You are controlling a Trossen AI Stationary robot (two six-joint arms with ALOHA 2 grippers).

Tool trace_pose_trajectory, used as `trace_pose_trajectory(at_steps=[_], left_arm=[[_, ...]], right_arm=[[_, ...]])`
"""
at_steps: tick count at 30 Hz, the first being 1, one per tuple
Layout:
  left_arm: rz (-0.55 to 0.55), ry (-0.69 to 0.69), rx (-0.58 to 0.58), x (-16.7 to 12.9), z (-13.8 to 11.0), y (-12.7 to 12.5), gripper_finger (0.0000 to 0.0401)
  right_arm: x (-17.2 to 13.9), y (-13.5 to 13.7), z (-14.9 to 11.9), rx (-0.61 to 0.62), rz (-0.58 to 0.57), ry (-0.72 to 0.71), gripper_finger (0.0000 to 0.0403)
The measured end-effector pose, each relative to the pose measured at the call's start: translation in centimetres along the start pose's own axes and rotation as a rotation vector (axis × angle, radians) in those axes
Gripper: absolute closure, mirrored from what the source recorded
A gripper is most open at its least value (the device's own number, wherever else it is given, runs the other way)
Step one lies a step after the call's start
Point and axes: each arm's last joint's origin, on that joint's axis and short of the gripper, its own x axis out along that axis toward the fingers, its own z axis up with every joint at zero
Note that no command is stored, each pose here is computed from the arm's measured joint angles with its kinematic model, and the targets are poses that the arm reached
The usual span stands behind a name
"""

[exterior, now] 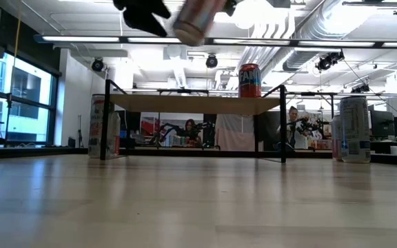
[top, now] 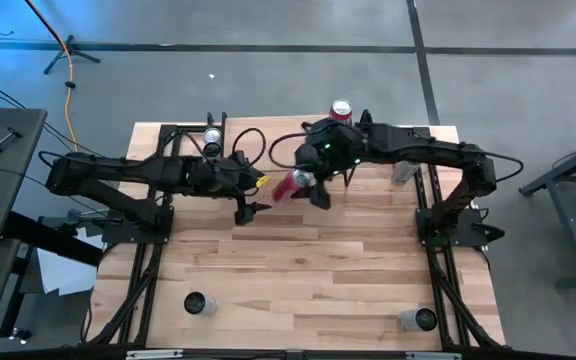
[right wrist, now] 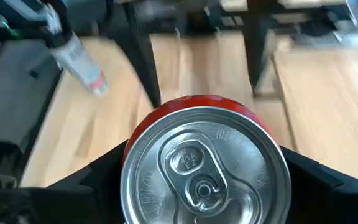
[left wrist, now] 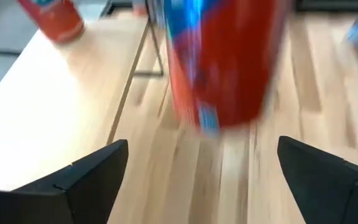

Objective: Place canned beverage on shelf
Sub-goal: Put the orange soda can on the shelf

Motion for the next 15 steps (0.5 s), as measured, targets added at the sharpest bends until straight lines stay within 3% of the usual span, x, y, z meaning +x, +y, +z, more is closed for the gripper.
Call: trace_pose_trajectory(at_steps=[3,5,10,15], left_arm=[[0.037,0.067,-0.005,-1.3,0.0,0.7,0.0022],[0.066,0.072,-0.032,-2.3,-0.1,1.1,0.0021],[0.117,-0.056,-0.125,-4.4,-0.6,1.8,0.0025],[0.125,-0.217,-0.244,-5.4,-1.8,2.2,0.0025]], right_arm=[[-1.7,-0.5,-0.5,0.018,-0.088,0.037,0.0116],[-3.1,-0.8,-1.1,0.031,-0.216,0.117,0.0116],[-5.7,-1.5,-0.9,0.041,-0.495,0.275,0.0116],[-5.3,-4.3,-0.3,0.291,-0.549,0.252,0.0116]])
